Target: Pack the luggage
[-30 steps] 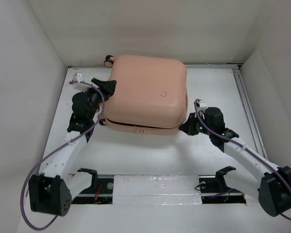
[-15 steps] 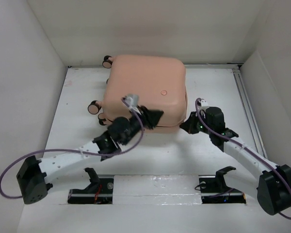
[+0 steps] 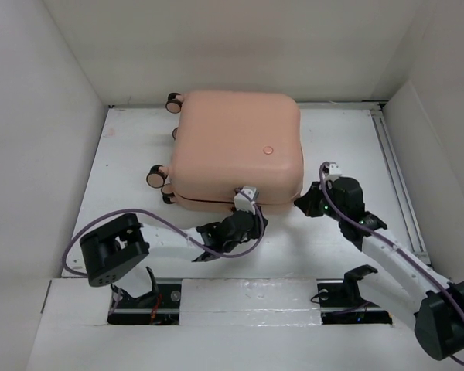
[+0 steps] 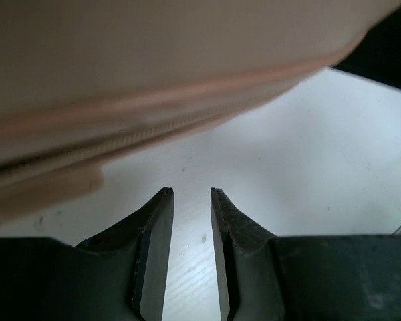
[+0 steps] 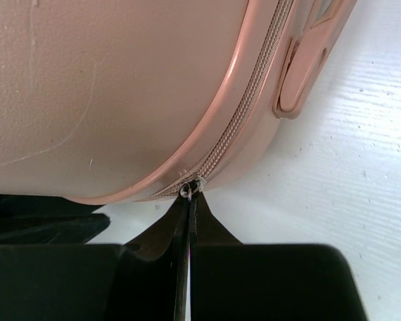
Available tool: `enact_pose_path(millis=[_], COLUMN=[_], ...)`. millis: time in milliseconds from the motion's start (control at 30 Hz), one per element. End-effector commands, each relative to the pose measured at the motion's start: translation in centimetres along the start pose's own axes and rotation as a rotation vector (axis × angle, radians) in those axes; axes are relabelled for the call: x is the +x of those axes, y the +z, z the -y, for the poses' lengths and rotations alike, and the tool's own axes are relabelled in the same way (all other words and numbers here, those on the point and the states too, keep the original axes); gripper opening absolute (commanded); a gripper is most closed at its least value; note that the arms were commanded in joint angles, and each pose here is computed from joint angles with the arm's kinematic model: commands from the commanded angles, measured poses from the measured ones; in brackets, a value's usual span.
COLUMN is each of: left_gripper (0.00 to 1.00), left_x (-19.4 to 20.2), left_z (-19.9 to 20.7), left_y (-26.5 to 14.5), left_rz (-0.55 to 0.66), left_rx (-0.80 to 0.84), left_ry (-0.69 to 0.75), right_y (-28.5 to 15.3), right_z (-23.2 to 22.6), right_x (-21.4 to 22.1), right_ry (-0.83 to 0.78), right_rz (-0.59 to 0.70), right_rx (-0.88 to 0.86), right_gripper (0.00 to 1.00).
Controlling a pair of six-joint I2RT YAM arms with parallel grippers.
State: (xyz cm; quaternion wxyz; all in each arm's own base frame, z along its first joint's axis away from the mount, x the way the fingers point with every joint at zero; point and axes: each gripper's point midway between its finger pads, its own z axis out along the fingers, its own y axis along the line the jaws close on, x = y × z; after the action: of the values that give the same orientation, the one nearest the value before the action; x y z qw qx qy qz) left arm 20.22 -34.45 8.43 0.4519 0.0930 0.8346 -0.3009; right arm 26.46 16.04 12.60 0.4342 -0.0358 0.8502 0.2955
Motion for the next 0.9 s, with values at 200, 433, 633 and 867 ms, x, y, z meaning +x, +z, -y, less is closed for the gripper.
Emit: enact_pose_path(millis=[200, 433, 633, 867], left_gripper=[0.24, 0.24, 0.24, 0.28], left_x=[-5.0, -5.0, -6.2, -6.6], left_z=[2.8, 3.8, 3.7, 3.9], left_y=[4.3, 6.7, 7.5, 6.1], left_rz=[0.139, 0.121, 0.127, 0.127], left_rx=[0.024, 0.044, 0.062, 0.111], left_ry=[-0.110, -0.133, -0.171, -0.190], right_y=[-2.0, -3.4, -3.9, -1.7], right_z=[-3.7, -8.8, -12.4, -12.3], right_x=[-0.8, 0.6, 1.6, 0.0], right_ry=[-0.090, -0.167, -0.218, -0.194], right_rz=[0.014, -0.019, -0.031, 0.067], right_rx=[-0.025, -0.094, -0.176, -0.131], right_gripper=[0.00, 0.00, 0.00, 0.00])
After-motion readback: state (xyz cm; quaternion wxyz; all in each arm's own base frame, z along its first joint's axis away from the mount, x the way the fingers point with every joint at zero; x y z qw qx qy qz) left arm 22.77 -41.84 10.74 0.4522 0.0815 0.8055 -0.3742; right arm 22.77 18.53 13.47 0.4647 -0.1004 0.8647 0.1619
